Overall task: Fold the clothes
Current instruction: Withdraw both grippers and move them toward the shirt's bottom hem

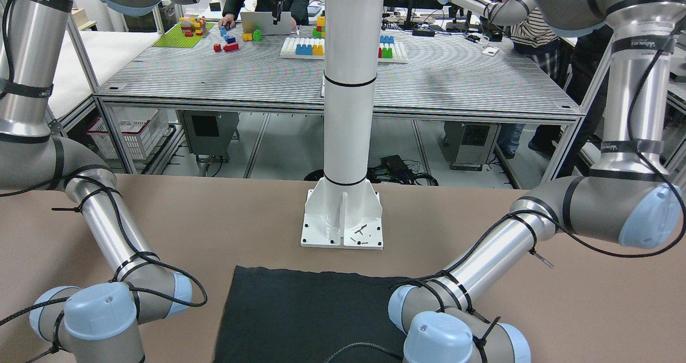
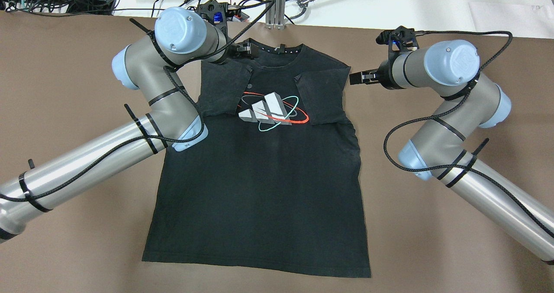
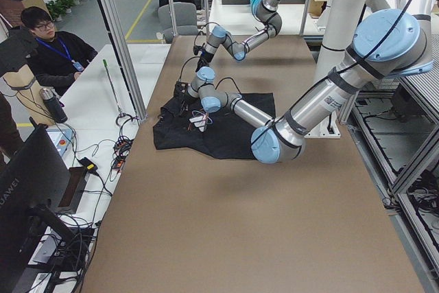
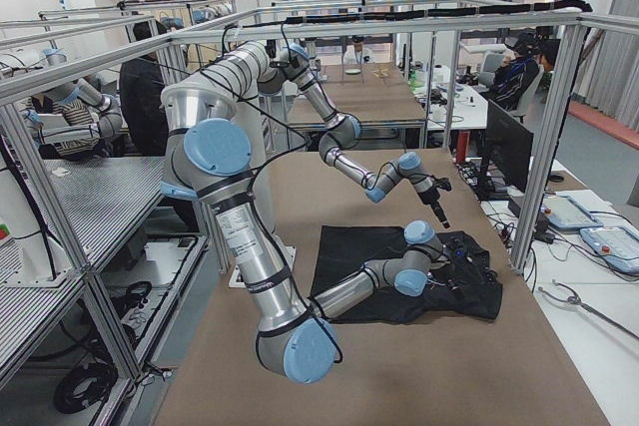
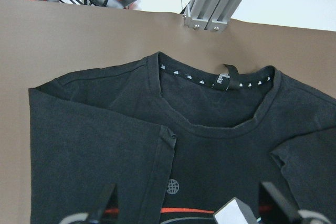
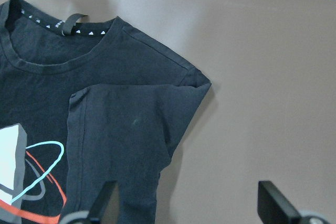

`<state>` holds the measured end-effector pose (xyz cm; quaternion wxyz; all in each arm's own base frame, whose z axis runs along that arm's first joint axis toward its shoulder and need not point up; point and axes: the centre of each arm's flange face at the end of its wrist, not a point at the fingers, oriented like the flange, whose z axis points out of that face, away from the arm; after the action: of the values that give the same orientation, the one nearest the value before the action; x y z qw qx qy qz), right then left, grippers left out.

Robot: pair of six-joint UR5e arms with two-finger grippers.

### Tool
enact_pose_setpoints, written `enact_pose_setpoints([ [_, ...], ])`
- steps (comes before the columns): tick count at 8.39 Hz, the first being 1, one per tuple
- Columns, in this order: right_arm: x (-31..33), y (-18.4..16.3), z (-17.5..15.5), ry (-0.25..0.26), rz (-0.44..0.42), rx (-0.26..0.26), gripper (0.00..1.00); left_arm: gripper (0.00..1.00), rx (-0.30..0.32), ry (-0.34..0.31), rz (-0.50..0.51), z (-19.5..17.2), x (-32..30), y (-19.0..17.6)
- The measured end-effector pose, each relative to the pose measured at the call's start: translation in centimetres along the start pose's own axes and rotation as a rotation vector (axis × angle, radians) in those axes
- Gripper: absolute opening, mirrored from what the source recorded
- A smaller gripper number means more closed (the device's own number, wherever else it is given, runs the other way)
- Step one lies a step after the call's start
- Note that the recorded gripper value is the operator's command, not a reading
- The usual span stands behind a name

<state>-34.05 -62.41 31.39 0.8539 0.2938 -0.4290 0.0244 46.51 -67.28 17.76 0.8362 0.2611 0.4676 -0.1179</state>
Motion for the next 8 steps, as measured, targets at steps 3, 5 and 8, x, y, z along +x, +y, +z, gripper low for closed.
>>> enact_pose_setpoints([
  [3, -2.0, 0.6, -5.6, 0.041, 0.129, -0.085, 0.93, 0.94, -0.073, 0.037, 0.003, -1.0, -3.5, 2.8],
  [5, -1.5, 2.6, -9.2, 0.058, 0.214, -0.172, 0.93, 0.94, -0.106, 0.075, 0.019, -1.9, -5.4, 5.0],
  [8, 2.9, 6.5, -14.5, -0.024, 0.306, -0.334, 0.94, 0.94, -0.139, 0.184, 0.015, -6.0, -9.7, 8.8],
])
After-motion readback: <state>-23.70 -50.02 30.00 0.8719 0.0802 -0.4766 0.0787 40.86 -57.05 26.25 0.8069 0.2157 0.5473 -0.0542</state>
